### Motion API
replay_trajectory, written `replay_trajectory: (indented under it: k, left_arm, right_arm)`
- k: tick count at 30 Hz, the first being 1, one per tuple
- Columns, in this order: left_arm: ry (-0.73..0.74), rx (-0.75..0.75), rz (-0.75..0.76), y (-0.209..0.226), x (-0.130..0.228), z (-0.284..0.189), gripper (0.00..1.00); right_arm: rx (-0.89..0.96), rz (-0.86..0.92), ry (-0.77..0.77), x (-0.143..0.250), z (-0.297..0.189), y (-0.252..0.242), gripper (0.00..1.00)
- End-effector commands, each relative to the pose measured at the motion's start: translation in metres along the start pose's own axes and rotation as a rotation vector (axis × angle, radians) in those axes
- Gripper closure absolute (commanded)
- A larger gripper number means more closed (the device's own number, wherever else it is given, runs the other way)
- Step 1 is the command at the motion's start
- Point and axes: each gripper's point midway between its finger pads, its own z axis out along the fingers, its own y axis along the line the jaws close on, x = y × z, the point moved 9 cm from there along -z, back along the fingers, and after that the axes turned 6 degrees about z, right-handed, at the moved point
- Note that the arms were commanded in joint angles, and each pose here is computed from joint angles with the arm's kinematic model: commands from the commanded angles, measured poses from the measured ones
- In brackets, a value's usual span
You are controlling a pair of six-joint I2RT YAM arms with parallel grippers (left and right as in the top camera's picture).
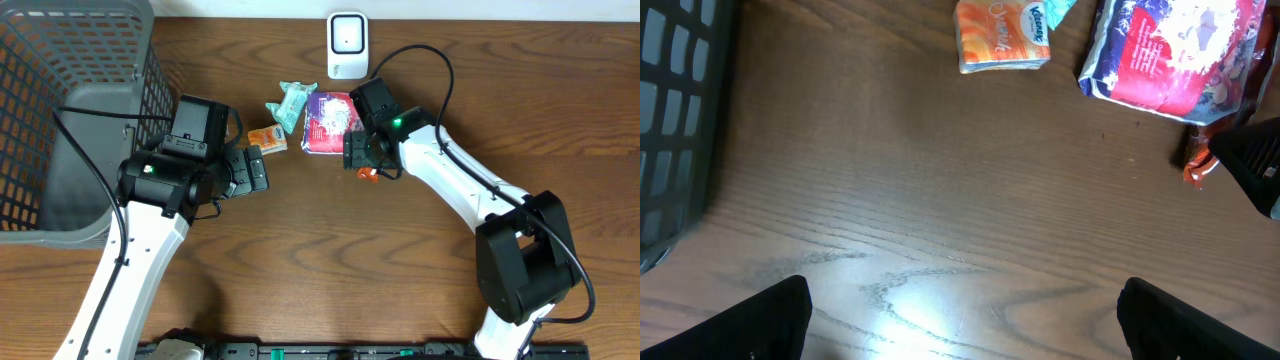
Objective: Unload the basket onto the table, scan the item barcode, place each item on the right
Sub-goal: 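Grasp the red-orange bar with the right gripper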
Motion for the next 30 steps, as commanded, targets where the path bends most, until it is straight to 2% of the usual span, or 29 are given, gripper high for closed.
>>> replay_trajectory:
  k: [1,4,7,12,16,21,30]
  left_arm:
    - [0.004,-0.008,0.008,0.001,0.0,0.001,0.02]
    - [0.004,-0.008,0.008,0.001,0.0,0.001,0.02]
    - [0.004,-0.008,0.008,0.001,0.0,0.001,0.02]
    - [0.004,-0.008,0.008,0.001,0.0,0.001,0.02]
    - [0.004,-0.008,0.008,0.001,0.0,0.001,0.02]
    - [0.004,-0.008,0.008,0.001,0.0,0.001,0.02]
    - [0.004,-0.008,0.008,0.001,0.0,0.001,0.02]
  right_arm:
    - [0.057,-0.001,-0.049,-0.001,0.003,-0.003,0.23]
    - [0.063,0.0,-0.059,-0.001,0.004,-0.003,0.23]
    - [0.049,-0.007,-0.066,-0.001,0.004,0.001,0.28]
    - [0.033,-0.115,-0.086,0.002,0.008,0.013,0.28]
    - [0.149,-0.166,-0.118,0.007,0.024,0.014,0.3]
    - [0.267,-0.188,-0.126,0.012,0.046,0.008,0.28]
    - [0.354,-0.203,-0.114,0.016,0.073,-0.001,0.29]
